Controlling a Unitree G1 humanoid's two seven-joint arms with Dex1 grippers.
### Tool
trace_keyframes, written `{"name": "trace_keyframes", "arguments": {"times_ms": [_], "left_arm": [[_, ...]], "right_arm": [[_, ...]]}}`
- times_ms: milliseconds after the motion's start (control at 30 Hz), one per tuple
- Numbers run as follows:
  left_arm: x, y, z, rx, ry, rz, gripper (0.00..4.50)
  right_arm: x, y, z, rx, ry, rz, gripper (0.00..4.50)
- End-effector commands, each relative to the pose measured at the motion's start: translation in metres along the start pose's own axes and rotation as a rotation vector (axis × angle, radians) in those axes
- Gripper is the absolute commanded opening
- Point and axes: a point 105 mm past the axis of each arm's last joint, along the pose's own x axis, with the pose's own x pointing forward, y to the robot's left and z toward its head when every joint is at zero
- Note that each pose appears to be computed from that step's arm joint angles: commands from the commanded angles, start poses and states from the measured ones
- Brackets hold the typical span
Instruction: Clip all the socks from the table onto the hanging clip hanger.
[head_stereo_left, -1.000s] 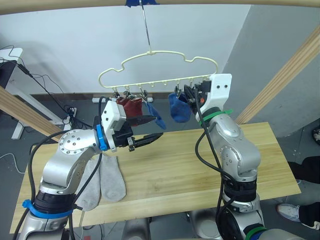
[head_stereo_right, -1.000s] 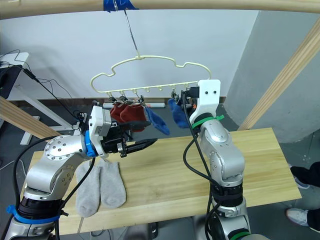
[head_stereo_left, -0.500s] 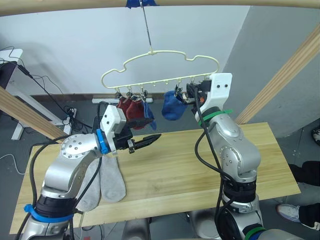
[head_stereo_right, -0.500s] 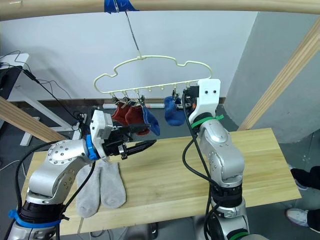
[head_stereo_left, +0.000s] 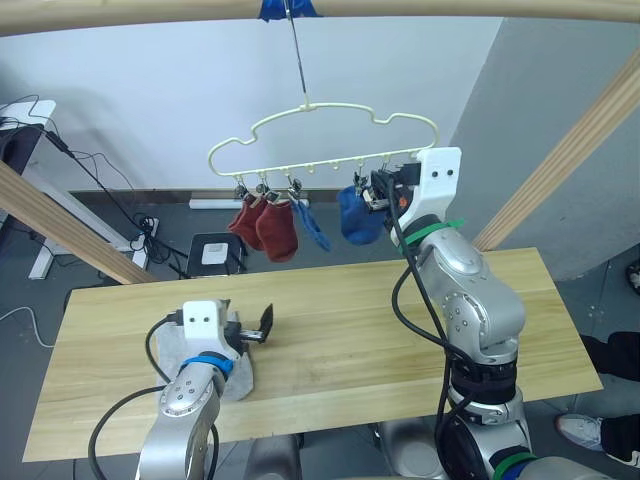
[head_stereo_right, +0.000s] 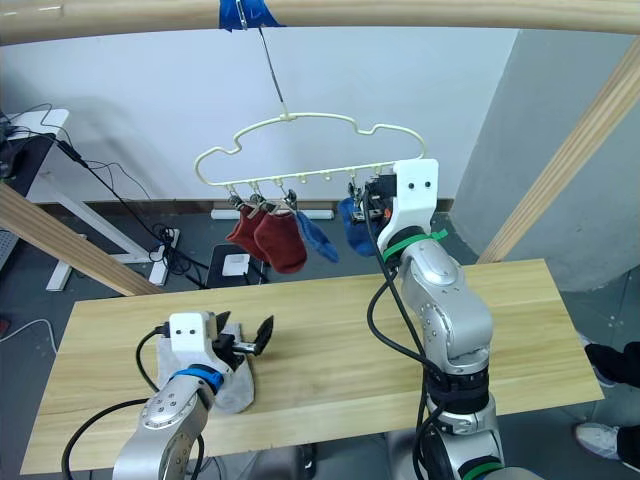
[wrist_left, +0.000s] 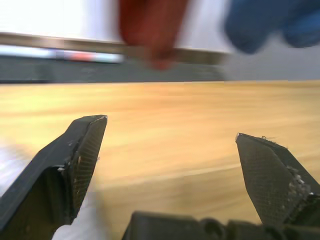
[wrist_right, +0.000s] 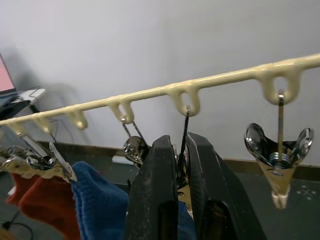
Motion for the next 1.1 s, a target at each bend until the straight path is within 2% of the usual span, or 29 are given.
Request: {"name": "trace_keyframes", "arguments": {"times_ms": [33,167,367,633,800,1100], "left_arm": [[-0.005,0.002,-0.015,-0.052,0.053,0.052,4.5],[-0.007,0.025,-0.033,-0.165,0.102,0.267,4.5],[-0.004,0.038,-0.037,-0.205,0.114,0.366,4.5],[0.002,0.037,-0.055,-0.249,0.207,0.37,4.5],[0.007,0.033,-0.058,-0.201,0.247,0.322,4.5],[0.004,0.036,-0.06,-0.131,0.27,0.323,2.72]], "right_arm": [[-0.004,0.007,0.019,-0.012,-0.068,0.037,0.0],[-0.003,0.008,0.017,-0.019,-0.053,0.047,0.0],[-0.004,0.009,0.017,-0.023,-0.046,0.053,0.0],[-0.004,0.009,0.017,-0.024,-0.045,0.055,0.0],[-0.004,0.01,0.017,-0.019,-0.046,0.058,0.0],[-0.004,0.013,0.016,-0.005,-0.044,0.064,0.0]]}}
